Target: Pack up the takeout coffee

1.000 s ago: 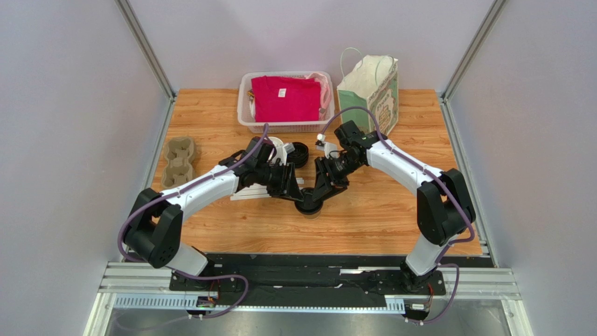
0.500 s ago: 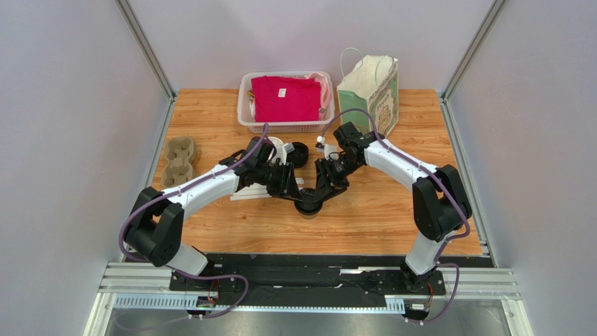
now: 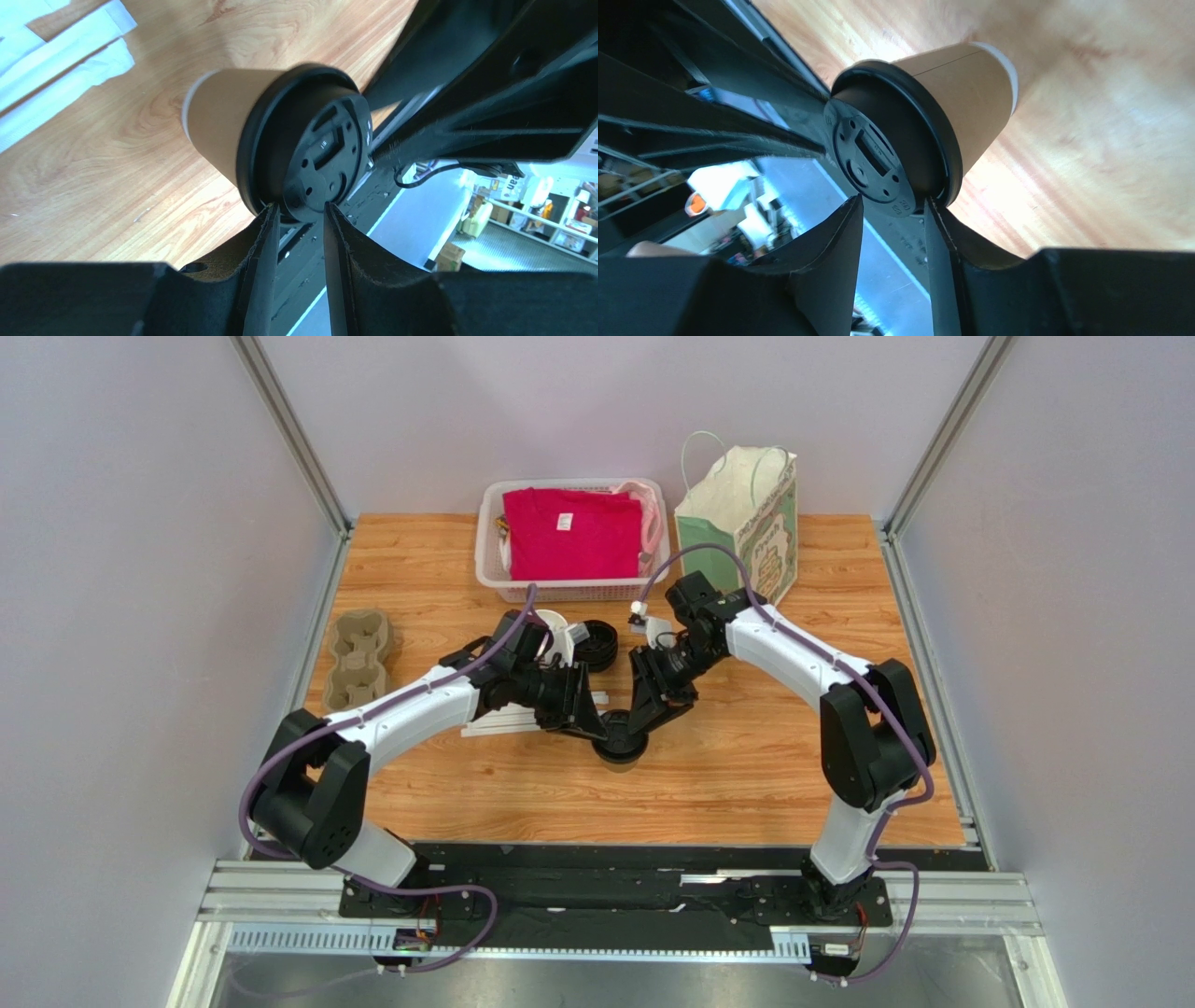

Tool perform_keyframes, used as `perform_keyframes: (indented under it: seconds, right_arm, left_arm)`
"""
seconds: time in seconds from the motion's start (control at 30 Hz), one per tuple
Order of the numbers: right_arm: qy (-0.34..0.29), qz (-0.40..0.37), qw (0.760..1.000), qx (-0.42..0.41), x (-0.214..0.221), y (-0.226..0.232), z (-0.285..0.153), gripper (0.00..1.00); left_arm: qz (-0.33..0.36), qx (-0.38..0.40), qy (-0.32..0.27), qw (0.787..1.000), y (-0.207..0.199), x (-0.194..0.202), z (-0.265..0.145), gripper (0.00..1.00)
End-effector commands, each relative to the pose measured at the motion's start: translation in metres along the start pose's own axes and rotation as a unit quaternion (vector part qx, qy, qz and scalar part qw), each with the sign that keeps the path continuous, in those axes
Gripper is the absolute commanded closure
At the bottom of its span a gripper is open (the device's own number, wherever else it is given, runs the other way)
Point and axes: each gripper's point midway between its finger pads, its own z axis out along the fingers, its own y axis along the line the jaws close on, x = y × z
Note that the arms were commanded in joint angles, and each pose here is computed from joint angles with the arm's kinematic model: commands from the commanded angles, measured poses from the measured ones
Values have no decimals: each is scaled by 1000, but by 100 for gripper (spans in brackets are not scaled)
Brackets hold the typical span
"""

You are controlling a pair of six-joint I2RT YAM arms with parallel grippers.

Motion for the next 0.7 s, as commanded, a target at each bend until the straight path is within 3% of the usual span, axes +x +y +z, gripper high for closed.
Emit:
perform_keyframes:
  seconds: [0.0,0.4,0.67]
  right_arm:
    - [-25,-74,997,-4,-23,13,2,60]
    - [-31,-114,993,-31,-34,28,-5,56]
    - [-28,-122,991,-35,-34,35,-9,55]
  left_arm:
    - [26,60,-20,998,-34,-5,-7,62]
    - [30,80,-41,995,-47,-10,-15,58]
    - [13,44,-26,999,-26,-4,-7,58]
